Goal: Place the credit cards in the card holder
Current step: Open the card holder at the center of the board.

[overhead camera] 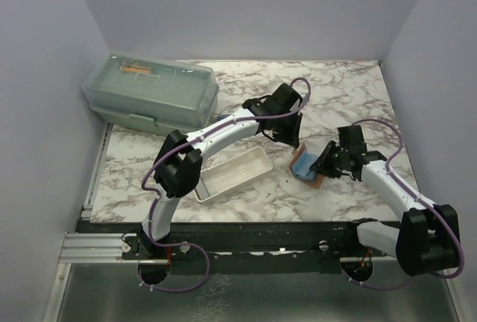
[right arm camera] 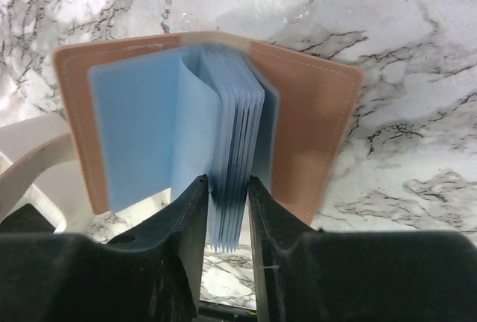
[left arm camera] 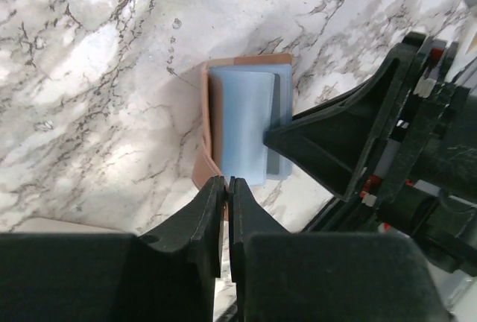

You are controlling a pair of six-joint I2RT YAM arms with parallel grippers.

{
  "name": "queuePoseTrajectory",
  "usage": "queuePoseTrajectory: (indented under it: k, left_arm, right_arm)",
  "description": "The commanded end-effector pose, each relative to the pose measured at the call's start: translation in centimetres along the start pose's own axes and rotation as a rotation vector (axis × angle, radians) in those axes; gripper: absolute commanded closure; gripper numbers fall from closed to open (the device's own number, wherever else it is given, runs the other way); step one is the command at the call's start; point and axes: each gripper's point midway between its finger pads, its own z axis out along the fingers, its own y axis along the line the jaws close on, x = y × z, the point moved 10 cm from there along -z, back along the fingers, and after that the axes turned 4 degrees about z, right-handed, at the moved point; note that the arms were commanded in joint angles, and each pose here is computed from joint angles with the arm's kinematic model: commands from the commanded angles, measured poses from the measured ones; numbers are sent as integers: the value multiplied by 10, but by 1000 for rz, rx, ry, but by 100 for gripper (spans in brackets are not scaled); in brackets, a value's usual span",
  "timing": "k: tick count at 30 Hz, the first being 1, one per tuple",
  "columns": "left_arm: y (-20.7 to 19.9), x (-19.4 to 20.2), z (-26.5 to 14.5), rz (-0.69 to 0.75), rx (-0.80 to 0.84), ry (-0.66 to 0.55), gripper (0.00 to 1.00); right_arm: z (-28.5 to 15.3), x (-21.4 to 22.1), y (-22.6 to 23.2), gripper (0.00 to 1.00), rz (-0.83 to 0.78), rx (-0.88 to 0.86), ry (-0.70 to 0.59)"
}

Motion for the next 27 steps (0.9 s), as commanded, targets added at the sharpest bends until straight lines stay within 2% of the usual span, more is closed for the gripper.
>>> queuePoseTrajectory:
  k: [1,3,4,10,22,27]
  left_arm:
    - [-1,0,-10,31,-4,9,77]
    - [-1,2,-11,38,-9,10,58]
    - [-1,3,-11,43,-8,12,52]
    - [-15,2,-20,91,11,-11,30]
    - [-32,0,-51,168,-62,-113,21]
    - [-34,-1,-61,171,-67,-136,20]
  right_arm:
    - [6,4,-4,71,8,14,17]
    - [6,4,-5,71,4,19,13]
    - [6,4,-5,71,3,21,11]
    - [10,2,-3,67,-20,-12,3]
    - [22,-3,5,41,-61,-69,51]
    - [14,-6,-1,26,-22,67,5]
